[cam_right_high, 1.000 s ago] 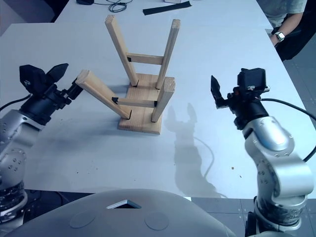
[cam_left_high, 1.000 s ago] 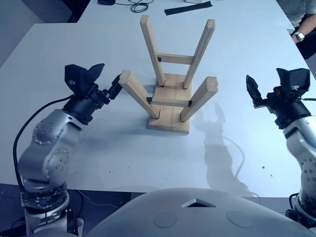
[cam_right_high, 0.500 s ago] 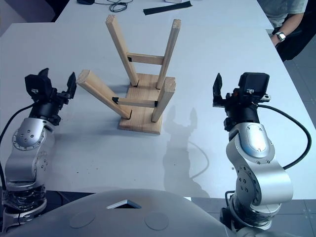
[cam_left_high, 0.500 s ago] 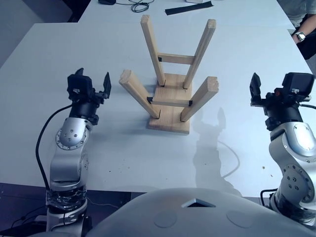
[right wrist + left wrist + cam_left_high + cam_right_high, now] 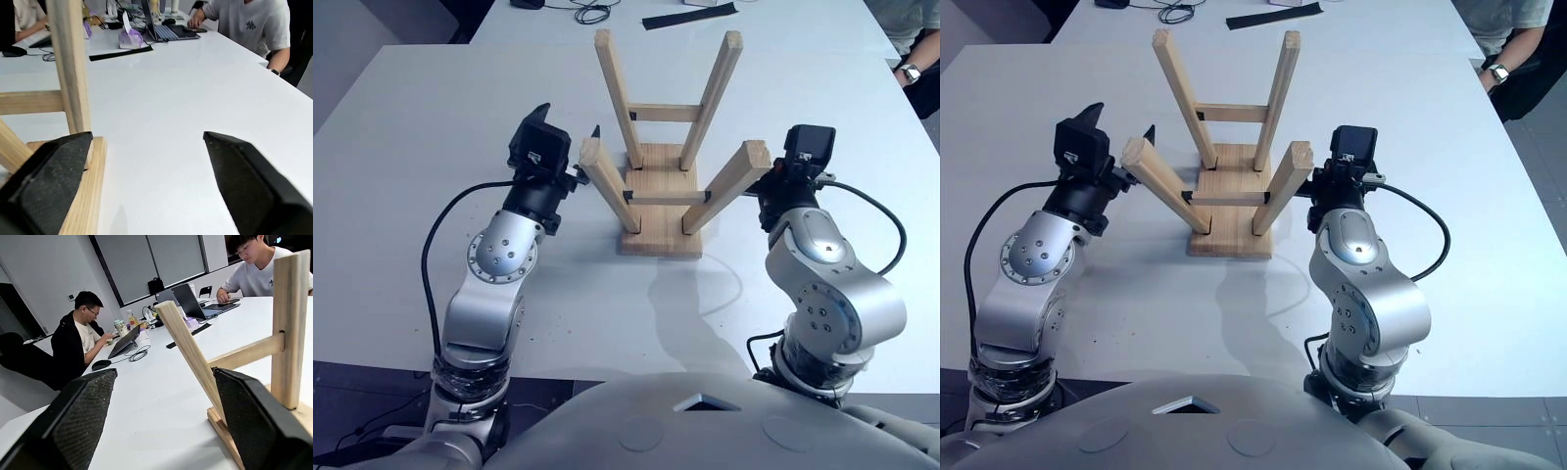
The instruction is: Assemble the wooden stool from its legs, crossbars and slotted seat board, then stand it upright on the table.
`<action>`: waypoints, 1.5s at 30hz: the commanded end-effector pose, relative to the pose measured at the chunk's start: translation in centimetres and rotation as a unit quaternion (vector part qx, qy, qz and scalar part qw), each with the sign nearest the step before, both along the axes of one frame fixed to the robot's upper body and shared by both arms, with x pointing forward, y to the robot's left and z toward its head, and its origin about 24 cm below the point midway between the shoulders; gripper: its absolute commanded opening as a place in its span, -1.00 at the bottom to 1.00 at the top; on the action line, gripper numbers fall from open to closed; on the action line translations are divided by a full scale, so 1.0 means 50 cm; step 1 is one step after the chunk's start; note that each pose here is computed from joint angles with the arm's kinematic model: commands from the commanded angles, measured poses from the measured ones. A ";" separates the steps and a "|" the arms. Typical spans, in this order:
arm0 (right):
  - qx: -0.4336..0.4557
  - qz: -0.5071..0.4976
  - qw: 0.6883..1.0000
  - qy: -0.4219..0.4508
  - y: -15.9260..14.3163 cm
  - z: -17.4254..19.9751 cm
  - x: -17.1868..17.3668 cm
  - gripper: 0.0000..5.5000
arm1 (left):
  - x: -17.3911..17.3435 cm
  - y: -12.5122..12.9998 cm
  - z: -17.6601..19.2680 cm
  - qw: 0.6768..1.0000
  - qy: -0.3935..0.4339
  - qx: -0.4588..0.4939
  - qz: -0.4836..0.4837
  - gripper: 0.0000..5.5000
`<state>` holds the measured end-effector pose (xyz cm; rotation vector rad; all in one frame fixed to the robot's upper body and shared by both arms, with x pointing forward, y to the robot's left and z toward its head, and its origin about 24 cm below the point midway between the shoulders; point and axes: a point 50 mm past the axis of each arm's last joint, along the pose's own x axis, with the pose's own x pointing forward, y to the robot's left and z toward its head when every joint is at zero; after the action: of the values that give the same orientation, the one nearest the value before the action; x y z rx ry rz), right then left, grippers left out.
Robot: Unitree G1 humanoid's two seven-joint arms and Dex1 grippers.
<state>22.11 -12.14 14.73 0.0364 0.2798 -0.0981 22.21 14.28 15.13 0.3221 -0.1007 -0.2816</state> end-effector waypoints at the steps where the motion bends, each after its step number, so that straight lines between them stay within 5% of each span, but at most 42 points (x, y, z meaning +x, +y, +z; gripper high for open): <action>1: -0.016 0.015 1.000 0.004 -0.037 -0.009 0.007 0.53 | 0.005 0.030 -0.034 0.999 0.041 0.009 0.013 0.34; 6: -0.137 -0.123 0.983 -0.004 -0.223 0.003 -0.020 0.53 | 0.002 0.184 -0.066 0.979 0.050 0.073 0.182 0.34; 10: -0.187 -0.171 0.967 -0.026 -0.283 0.034 -0.044 0.53 | -0.035 0.224 -0.075 0.969 0.060 0.100 0.218 0.34; 14: -0.081 0.022 0.995 -0.046 -0.110 0.021 -0.015 0.53 | -0.046 0.103 -0.073 0.993 0.080 0.031 0.077 0.34; 16: -0.008 0.164 0.984 -0.064 0.015 0.035 -0.024 0.53 | -0.057 0.017 -0.041 0.998 0.063 -0.018 -0.018 0.34; 18: 0.026 0.232 0.970 -0.063 0.072 0.043 -0.042 0.53 | -0.068 -0.030 -0.017 0.995 0.056 -0.038 -0.076 0.34; 30: -0.056 0.120 0.991 0.013 -0.021 -0.034 0.006 0.53 | -0.063 -0.038 -0.034 0.992 0.079 0.002 -0.098 0.34; 45: -0.104 0.038 0.994 -0.010 -0.109 -0.101 0.174 0.53 | -0.063 -0.113 -0.001 0.963 0.030 -0.056 -0.262 0.34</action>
<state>29.73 -17.43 9.56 -0.1810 0.2701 -0.0388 19.02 9.08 15.08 0.1816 -0.1367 -0.7736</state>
